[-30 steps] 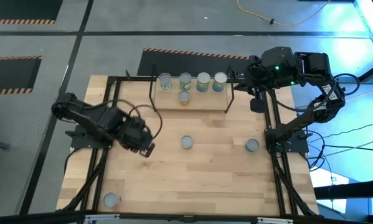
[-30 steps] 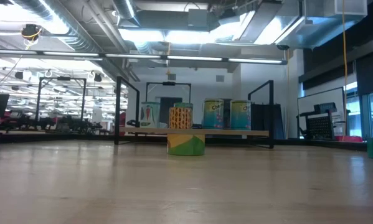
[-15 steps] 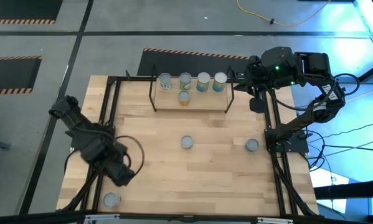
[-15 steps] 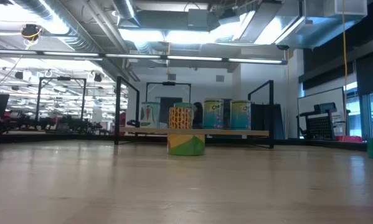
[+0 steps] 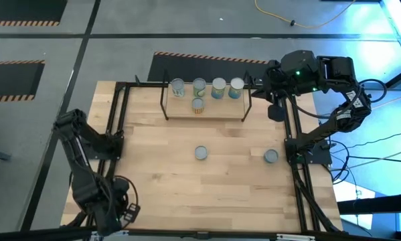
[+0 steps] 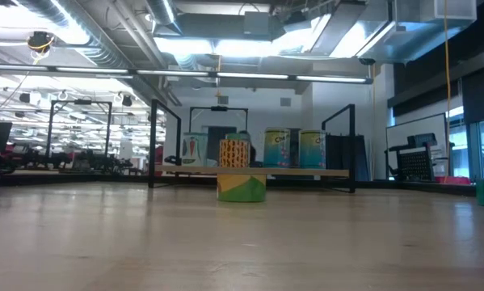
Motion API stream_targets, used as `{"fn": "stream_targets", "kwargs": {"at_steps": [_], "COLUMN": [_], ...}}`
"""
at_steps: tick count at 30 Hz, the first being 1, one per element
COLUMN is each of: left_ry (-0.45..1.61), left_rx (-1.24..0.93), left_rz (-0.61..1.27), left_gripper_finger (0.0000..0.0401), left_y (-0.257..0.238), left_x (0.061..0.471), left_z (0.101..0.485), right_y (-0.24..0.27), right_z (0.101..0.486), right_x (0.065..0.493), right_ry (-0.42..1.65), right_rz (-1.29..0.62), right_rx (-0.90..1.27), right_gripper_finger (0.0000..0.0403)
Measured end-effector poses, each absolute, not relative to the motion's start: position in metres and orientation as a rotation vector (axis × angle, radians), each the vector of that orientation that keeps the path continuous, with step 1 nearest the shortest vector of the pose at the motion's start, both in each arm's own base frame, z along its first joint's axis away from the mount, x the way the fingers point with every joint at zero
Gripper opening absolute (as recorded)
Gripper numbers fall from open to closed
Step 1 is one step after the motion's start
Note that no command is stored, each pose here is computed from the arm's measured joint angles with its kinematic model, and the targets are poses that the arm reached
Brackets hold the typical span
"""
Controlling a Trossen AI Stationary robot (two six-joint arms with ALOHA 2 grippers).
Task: Pick and place cans onto a shelf
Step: Put the light red on the shelf aligned with the white can
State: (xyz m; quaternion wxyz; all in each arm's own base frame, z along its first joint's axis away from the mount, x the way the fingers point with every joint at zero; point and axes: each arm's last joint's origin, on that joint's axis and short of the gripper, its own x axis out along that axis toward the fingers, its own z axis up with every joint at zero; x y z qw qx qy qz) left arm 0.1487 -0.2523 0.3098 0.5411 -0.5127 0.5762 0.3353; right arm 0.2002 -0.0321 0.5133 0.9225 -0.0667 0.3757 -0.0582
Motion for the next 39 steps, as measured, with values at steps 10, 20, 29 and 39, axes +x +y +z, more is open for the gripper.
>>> {"fn": "stream_targets", "kwargs": {"at_steps": [10, 20, 29, 39], "left_ry": [1.424, 1.526, 1.515, 1.525], "left_rx": [-1.253, -1.278, -1.273, -1.261], "left_rz": [0.778, 0.812, 0.796, 0.830], "left_gripper_finger": [0.0064, 0.0080, 0.0079, 0.0079], "left_y": [-0.270, -0.269, -0.263, -0.265], "left_x": [0.155, 0.151, 0.151, 0.155], "left_z": [0.276, 0.236, 0.211, 0.201], "right_y": [-0.032, -0.032, -0.032, -0.032], "right_z": [0.514, 0.514, 0.514, 0.514], "right_x": [0.201, 0.201, 0.201, 0.201], "right_ry": [0.755, 0.755, 0.755, 0.755], "right_rz": [-0.133, -0.134, -0.135, -0.133], "right_rx": [-0.111, -0.108, -0.108, -0.111], "right_gripper_finger": [0.0012, 0.0012, 0.0012, 0.0012]}}
